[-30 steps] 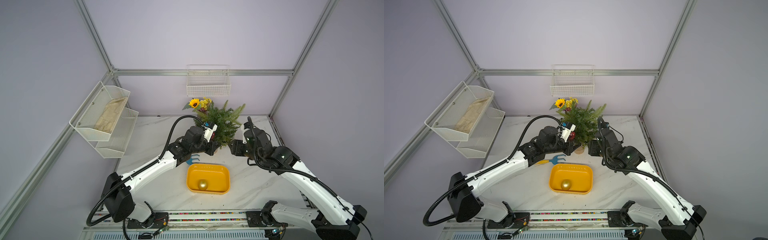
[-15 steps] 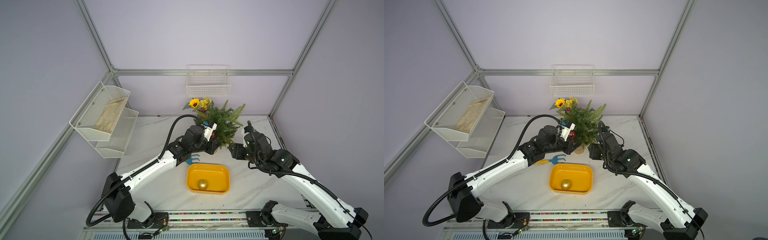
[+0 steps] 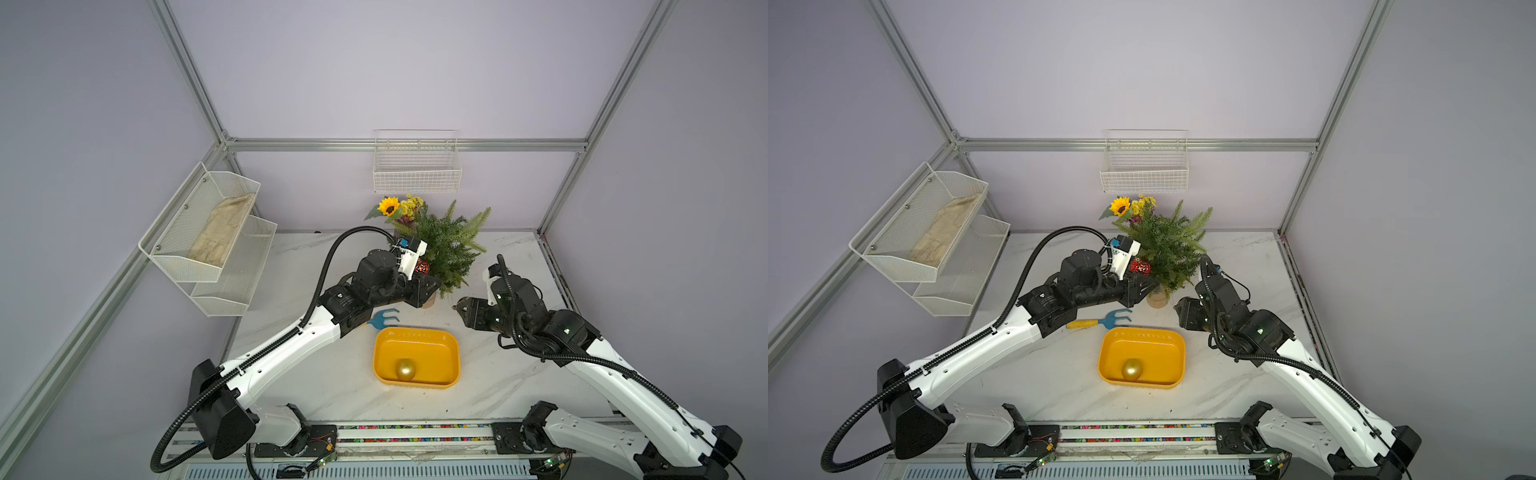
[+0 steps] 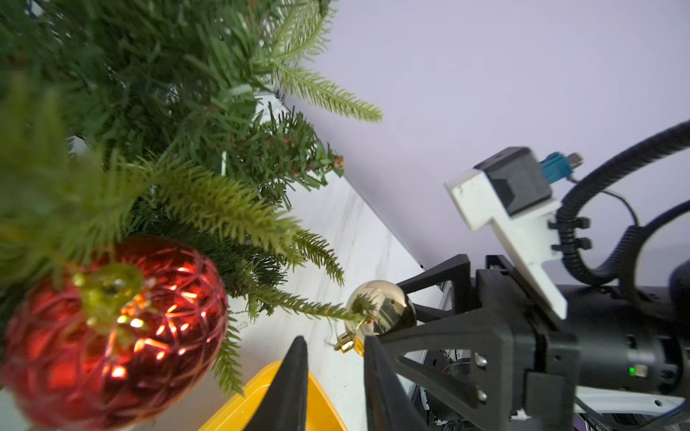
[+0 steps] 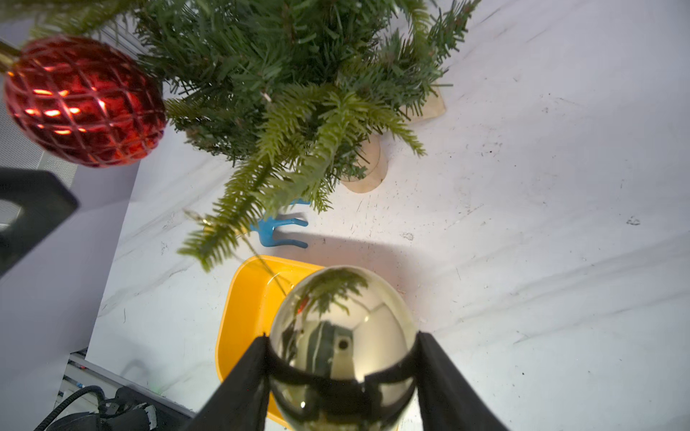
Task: Decorate the small christmas tree with ornaments
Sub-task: Hang an ornament on the christmas tree.
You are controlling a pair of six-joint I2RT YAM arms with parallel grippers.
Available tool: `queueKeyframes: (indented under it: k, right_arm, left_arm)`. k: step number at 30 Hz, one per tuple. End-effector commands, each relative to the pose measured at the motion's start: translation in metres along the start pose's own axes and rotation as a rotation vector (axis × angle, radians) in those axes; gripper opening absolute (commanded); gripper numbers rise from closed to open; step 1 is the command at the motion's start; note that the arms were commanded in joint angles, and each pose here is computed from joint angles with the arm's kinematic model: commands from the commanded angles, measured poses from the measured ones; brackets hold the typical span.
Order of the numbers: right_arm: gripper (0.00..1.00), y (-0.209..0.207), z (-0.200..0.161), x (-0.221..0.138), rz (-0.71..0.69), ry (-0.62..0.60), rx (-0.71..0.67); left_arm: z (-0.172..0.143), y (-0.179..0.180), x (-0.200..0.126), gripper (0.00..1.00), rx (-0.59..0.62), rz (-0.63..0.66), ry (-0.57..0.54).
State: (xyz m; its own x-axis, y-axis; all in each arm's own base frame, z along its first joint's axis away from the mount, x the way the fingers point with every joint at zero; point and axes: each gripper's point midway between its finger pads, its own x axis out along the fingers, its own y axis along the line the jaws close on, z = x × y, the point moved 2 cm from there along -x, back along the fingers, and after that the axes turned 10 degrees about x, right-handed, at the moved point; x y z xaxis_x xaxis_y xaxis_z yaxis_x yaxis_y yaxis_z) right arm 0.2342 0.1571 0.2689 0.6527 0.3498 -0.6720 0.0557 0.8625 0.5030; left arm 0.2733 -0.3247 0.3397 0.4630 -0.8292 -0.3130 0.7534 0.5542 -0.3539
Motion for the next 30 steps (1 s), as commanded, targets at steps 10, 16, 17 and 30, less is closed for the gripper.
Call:
queueKeyframes:
  k: [10,16,17,30]
  right_arm:
    - [0.74,0.007,0.004,-0.005,0.055,-0.020,0.039]
    - [0.76,0.008,0.005,-0.010,0.067,-0.027,0.051]
    - [0.75,0.008,0.005,-0.011,0.067,-0.027,0.052]
    - [0.72,0.008,0.001,-0.006,0.079,-0.014,0.066]
  left_arm:
    - [0.017,-0.007,-0.020,0.29,0.008,0.009,-0.079]
    - [0.012,-0.003,-0.025,0.29,0.013,0.041,-0.066]
    - [0.011,-0.001,-0.026,0.29,0.014,0.051,-0.063]
    - [-0.065,0.021,-0.054,0.32,-0.014,0.292,0.162]
